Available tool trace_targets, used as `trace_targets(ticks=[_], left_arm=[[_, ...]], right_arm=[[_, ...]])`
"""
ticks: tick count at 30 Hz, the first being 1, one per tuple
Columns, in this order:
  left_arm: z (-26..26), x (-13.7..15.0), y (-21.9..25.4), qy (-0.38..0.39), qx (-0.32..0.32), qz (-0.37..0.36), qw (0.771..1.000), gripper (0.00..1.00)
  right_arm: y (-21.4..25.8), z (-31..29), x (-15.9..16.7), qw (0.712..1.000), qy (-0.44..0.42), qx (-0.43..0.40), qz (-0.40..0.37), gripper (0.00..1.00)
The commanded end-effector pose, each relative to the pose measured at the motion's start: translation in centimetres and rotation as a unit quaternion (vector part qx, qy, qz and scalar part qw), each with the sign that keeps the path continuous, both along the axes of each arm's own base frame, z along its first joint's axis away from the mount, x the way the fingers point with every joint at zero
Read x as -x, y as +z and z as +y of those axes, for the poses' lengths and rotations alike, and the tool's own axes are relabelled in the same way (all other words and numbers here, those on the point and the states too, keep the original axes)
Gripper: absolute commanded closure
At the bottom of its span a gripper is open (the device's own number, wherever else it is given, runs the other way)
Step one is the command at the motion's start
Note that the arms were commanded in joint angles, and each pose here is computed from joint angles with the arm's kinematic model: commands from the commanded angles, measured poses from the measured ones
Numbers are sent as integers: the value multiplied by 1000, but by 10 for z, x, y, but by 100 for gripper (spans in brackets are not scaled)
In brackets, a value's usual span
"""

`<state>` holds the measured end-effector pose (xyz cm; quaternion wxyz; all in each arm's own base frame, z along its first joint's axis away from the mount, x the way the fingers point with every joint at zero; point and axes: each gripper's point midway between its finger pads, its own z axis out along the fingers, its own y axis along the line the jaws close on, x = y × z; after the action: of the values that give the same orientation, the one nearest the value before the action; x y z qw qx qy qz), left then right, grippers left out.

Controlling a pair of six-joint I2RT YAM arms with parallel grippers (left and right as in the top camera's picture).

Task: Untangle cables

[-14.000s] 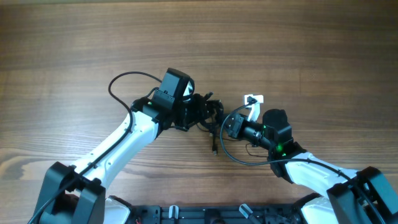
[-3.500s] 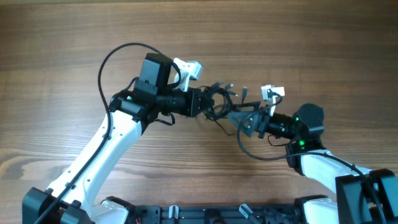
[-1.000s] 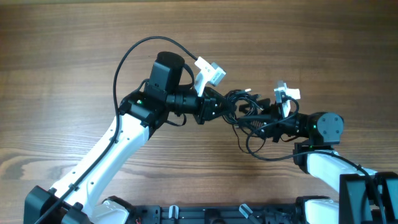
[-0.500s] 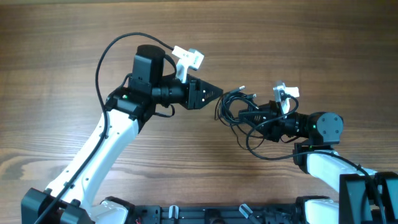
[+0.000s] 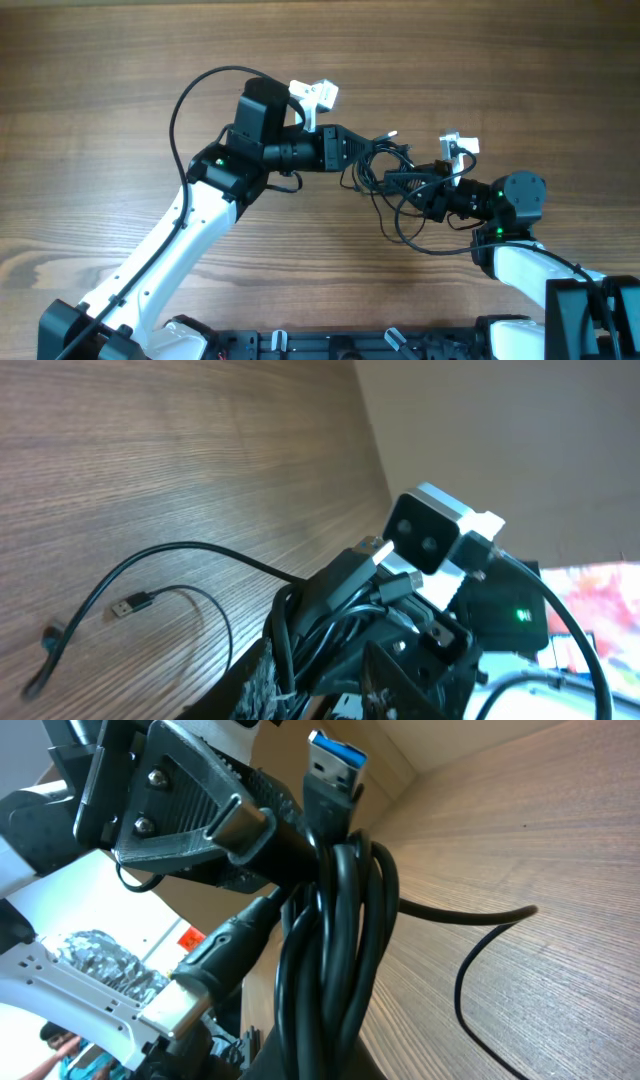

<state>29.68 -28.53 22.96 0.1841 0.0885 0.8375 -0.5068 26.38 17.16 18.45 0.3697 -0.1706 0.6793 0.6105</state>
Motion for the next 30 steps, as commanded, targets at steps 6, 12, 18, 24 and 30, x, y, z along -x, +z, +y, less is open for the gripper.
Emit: trace_targets(ticks=[6, 12, 18, 24, 30], left_arm=[[-3, 16, -23, 64, -45, 103, 992, 72], [-11, 23, -19, 63, -31, 128, 989, 71], [-18, 18, -6, 66, 3, 134, 989, 66], [26, -21, 1, 135, 19, 127, 982, 63], [13, -9, 1, 111, 18, 131, 985, 59]], right_arm=[[3, 0, -4, 1000, -10, 4, -22, 96], [2, -1, -6, 1000, -15, 4, -20, 96], [-5, 0, -6, 1000, -15, 8, -4, 96], [-5, -2, -9, 1000, -24, 7, -1, 96], [-5, -3, -12, 999, -33, 7, 0, 95]])
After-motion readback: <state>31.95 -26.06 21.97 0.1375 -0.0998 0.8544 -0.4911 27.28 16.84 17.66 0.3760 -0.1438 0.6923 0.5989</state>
